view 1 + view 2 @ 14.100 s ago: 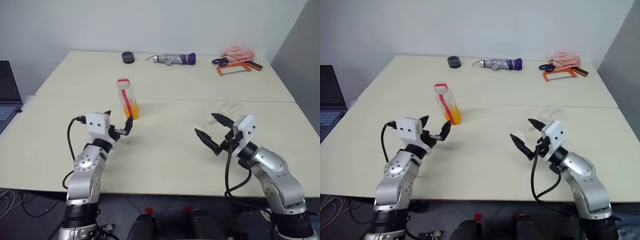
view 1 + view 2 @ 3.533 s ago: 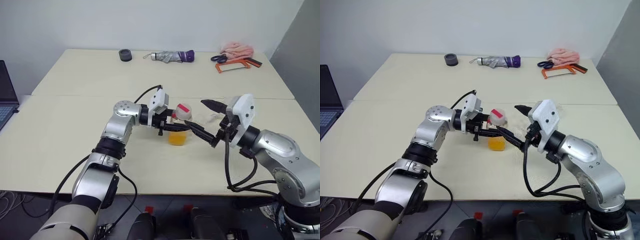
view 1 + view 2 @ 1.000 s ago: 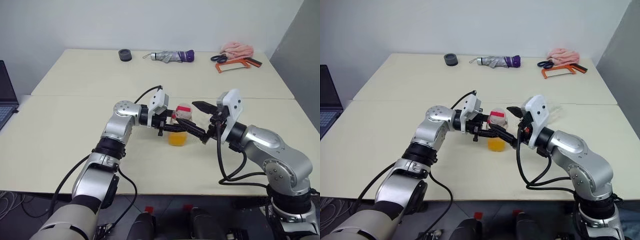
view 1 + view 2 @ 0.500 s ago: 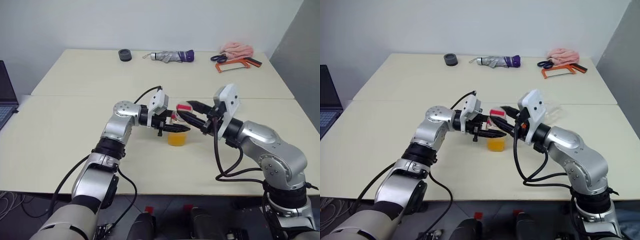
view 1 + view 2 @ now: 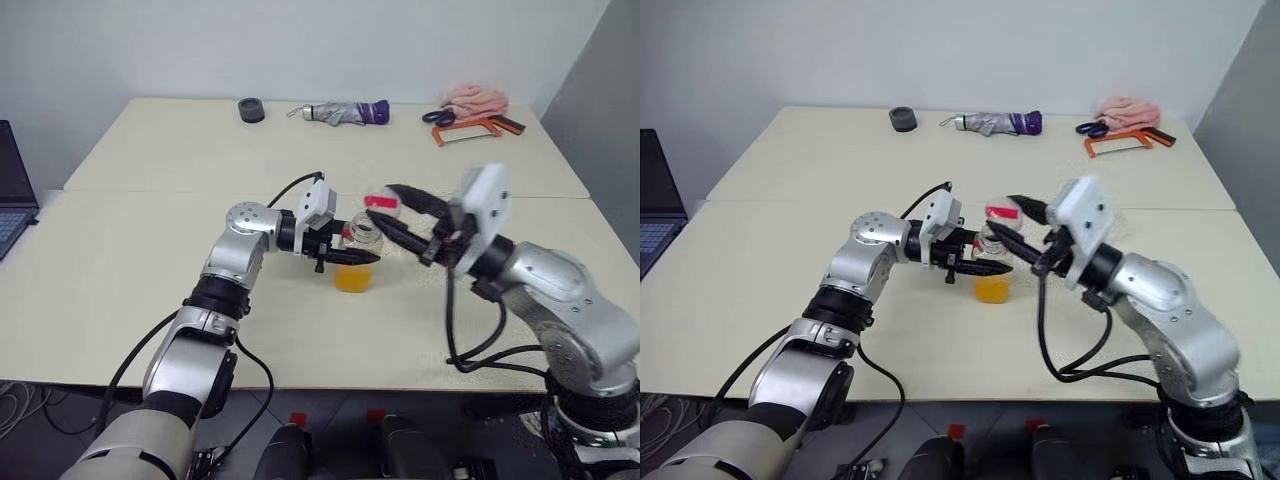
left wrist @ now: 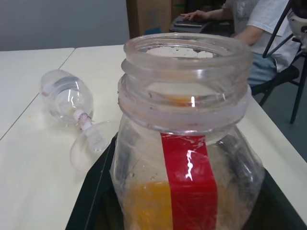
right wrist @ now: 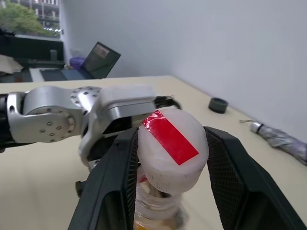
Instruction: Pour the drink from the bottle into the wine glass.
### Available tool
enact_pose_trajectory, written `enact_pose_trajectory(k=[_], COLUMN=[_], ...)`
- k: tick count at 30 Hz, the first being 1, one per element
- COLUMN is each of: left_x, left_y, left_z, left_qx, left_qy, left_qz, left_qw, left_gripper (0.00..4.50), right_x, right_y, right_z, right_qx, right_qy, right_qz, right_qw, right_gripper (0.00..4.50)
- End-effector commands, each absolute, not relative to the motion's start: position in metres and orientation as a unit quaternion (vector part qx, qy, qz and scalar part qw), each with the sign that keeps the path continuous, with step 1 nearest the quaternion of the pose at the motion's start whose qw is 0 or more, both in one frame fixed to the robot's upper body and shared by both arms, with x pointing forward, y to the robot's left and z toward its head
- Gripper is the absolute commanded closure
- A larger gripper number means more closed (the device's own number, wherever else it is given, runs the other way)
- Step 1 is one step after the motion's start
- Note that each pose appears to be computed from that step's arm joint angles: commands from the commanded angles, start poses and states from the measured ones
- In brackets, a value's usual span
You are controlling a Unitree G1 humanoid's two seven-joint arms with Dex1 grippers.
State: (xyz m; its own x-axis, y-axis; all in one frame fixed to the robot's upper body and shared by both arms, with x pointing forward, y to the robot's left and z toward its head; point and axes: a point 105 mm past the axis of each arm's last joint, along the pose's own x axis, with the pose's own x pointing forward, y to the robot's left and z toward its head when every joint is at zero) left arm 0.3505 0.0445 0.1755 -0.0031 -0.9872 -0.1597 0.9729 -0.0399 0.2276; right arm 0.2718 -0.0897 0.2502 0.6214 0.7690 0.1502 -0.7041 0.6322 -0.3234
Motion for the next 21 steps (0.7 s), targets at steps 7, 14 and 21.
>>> enact_pose_trajectory(k=[7, 14, 21], left_x=[0.348, 0.35, 0.369], left_y=[0.047, 0.05, 0.07], left_z=[0.191, 0.192, 0.204], left_qx=[0.139, 0.136, 0.119], left_qy=[-0.059, -0.06, -0.081], left_qz=[-0.703, -0.695, -0.623], left_qw=[0.695, 0.704, 0.769], left_gripper=[2.72, 2.72, 2.72], right_x=[0.269, 0.262, 0.258], right_y=[-0.197, -0.213, -0.214], right_z=[0.118, 0.083, 0.119], right_qx=[-0.15, -0.144, -0.172], right_qy=[0.082, 0.117, 0.09], right_qz=[0.248, 0.227, 0.269], right_qw=[0.953, 0.956, 0.943], right_gripper=[2.76, 0.74, 0.0])
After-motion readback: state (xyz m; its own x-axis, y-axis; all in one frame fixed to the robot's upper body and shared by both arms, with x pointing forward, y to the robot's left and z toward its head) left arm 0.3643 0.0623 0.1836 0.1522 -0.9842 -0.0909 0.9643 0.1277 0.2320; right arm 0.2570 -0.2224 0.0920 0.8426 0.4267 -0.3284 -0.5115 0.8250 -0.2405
